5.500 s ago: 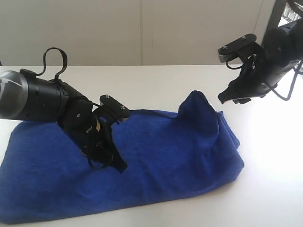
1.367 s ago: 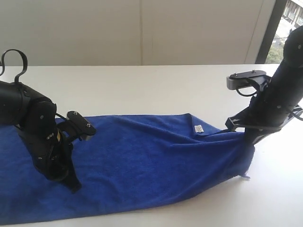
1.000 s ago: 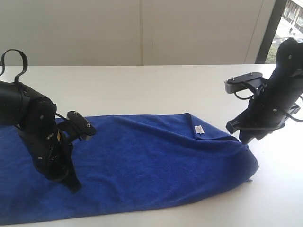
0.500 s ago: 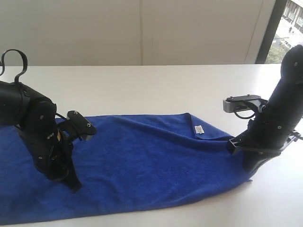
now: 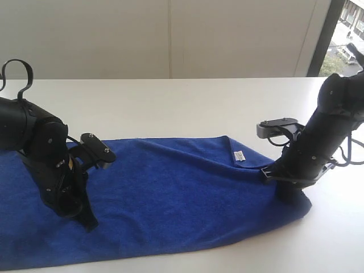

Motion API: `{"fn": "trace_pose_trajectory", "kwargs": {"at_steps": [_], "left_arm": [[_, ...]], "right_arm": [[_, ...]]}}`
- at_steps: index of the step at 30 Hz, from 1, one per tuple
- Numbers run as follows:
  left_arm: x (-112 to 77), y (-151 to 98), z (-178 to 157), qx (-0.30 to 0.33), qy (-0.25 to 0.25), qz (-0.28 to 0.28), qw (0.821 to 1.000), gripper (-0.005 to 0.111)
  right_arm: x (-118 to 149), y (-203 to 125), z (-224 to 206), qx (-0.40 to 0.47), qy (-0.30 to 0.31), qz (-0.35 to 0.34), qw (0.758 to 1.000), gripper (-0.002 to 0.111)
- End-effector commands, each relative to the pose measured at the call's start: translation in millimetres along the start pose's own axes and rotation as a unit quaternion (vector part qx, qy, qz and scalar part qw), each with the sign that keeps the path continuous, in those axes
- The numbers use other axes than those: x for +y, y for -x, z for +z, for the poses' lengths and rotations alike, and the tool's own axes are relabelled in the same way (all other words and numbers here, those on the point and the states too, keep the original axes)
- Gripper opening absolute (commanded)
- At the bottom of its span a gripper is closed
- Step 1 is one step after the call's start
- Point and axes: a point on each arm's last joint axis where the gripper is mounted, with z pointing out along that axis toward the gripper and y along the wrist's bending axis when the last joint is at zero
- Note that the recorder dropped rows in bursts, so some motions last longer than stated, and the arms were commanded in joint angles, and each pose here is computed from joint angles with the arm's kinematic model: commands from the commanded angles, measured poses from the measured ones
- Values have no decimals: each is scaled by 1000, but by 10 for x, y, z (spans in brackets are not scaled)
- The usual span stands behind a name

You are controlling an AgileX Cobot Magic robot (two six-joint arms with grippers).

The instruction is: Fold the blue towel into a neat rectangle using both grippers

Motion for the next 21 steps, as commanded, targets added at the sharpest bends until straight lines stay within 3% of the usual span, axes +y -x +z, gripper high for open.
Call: {"fn": "trace_pose_trajectory", "kwargs": {"at_steps": [1, 7, 11, 14, 16, 18, 21], "left_arm": [[-3, -36, 13, 11, -2, -1, 1000, 0], [-3, -33, 13, 9, -2, -1, 1000, 0], [-3, -33, 13, 9, -2, -1, 1000, 0], [-4, -34, 13, 10, -3, -2, 1000, 0], [-4, -34, 13, 10, -3, -2, 1000, 0], [-4, -34, 13, 10, -3, -2, 1000, 0], [-5, -36, 13, 11, -3, -2, 1000, 0]], "right_arm": [[-19, 98, 9, -40, -4, -10, 999, 0], [36, 215, -71, -64, 28, -29, 997, 0], [109, 244, -377, -56, 46, -55, 996, 0], [90, 149, -640, -46, 18, -76, 996, 0], [38, 30, -763, -37, -5, -51, 998, 1], [-1, -74, -805, -39, -4, -46, 998, 5], [-46, -220, -737, -27, 6, -36, 999, 25]]}}
